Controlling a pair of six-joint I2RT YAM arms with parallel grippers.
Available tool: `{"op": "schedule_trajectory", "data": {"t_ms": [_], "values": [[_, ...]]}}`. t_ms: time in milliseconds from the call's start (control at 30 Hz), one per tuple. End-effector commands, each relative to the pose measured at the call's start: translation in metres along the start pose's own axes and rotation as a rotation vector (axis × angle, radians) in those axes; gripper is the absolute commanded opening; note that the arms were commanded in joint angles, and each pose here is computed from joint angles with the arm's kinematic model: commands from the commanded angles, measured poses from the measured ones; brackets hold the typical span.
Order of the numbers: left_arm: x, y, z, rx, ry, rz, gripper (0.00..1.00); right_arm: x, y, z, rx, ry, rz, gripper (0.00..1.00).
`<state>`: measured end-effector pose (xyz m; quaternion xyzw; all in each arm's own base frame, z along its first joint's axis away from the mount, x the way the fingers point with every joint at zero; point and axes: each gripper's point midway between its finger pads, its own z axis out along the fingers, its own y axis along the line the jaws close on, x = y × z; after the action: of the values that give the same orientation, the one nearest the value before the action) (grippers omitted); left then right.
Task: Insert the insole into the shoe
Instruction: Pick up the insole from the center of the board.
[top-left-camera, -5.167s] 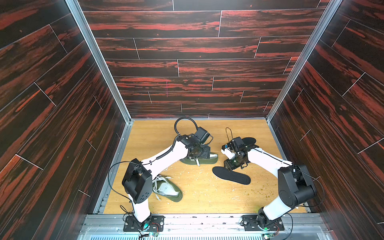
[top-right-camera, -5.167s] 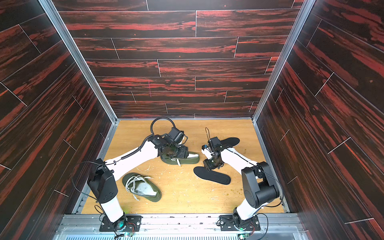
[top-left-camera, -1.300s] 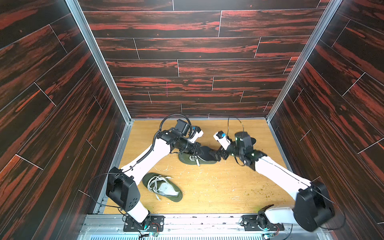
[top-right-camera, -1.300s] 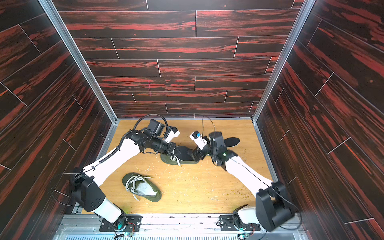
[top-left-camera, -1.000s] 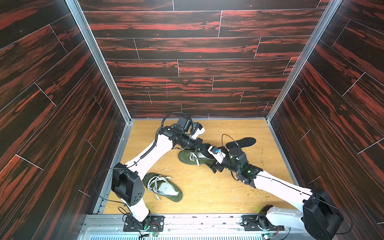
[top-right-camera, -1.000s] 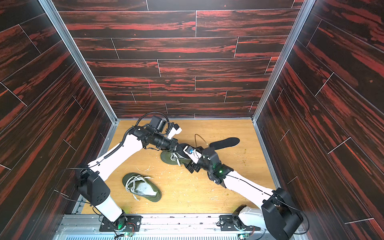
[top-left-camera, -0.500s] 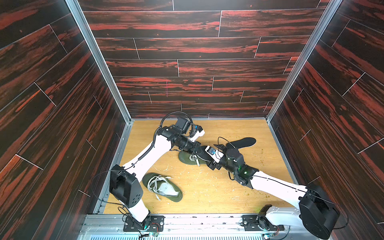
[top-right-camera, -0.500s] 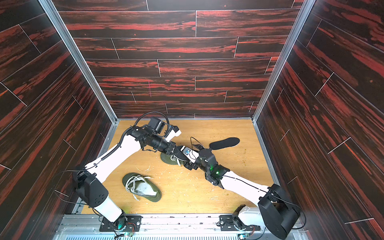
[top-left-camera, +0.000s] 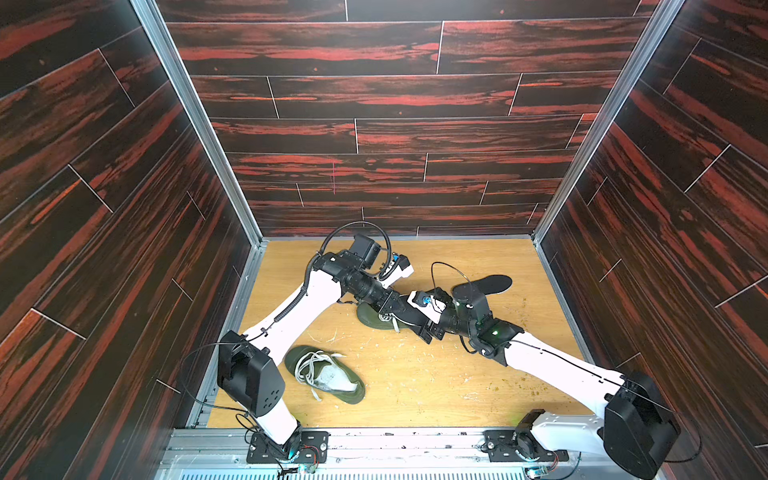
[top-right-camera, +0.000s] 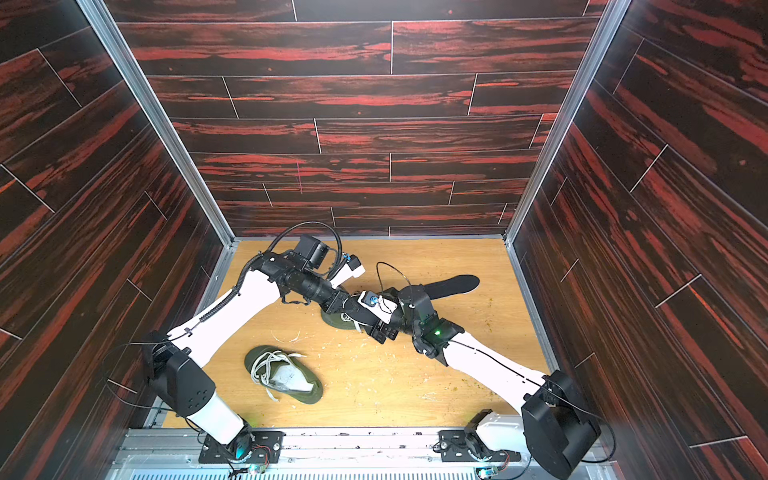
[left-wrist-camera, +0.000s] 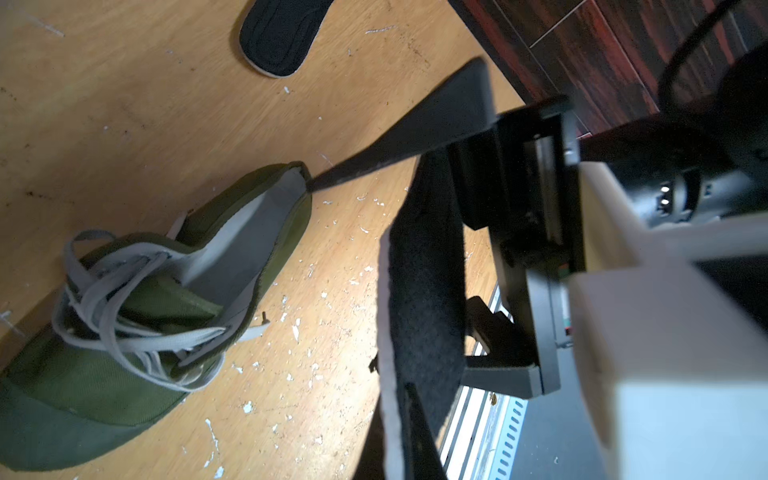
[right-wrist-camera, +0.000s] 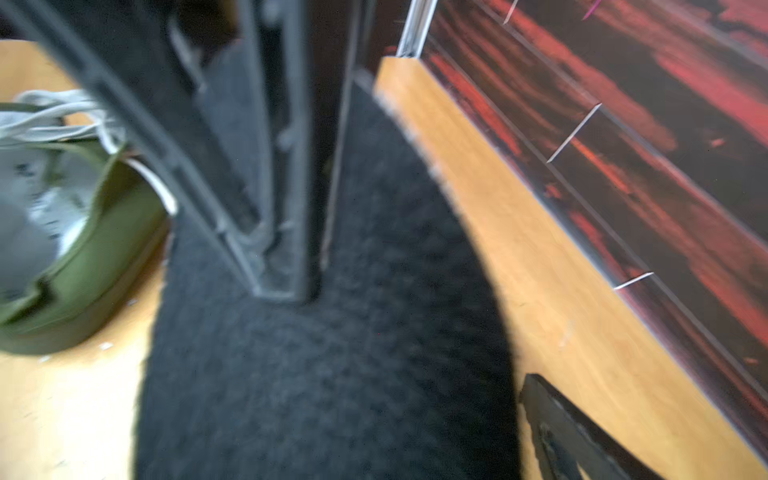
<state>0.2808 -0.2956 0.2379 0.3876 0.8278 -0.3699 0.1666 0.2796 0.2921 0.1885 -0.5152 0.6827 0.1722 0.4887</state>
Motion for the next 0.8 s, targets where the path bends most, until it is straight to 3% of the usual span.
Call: {"op": "schedule_trajectory", "data": {"t_ms": [0, 200, 533, 767], "values": [[-0.014, -0.014, -0.016, 0.012, -0.051, 0.072, 0.00, -0.014, 0.002, -0.008, -0.042, -0.035, 0.025, 0.98], [-0.022, -0.007, -0.019, -0.024, -0.081, 0.042, 0.00, -0.018, -0.009, -0.011, -0.002, -0.055, 0.038, 0.95], [-0.037, -0.023, -0.025, 0.120, -0.143, -0.091, 0.00, -0.010, -0.022, -0.006, 0.083, -0.036, -0.027, 0.98], [-0.025, -0.014, -0.028, 0.045, -0.098, -0.077, 0.00, -0.024, -0.032, -0.011, 0.143, -0.097, -0.056, 0.92]]}}
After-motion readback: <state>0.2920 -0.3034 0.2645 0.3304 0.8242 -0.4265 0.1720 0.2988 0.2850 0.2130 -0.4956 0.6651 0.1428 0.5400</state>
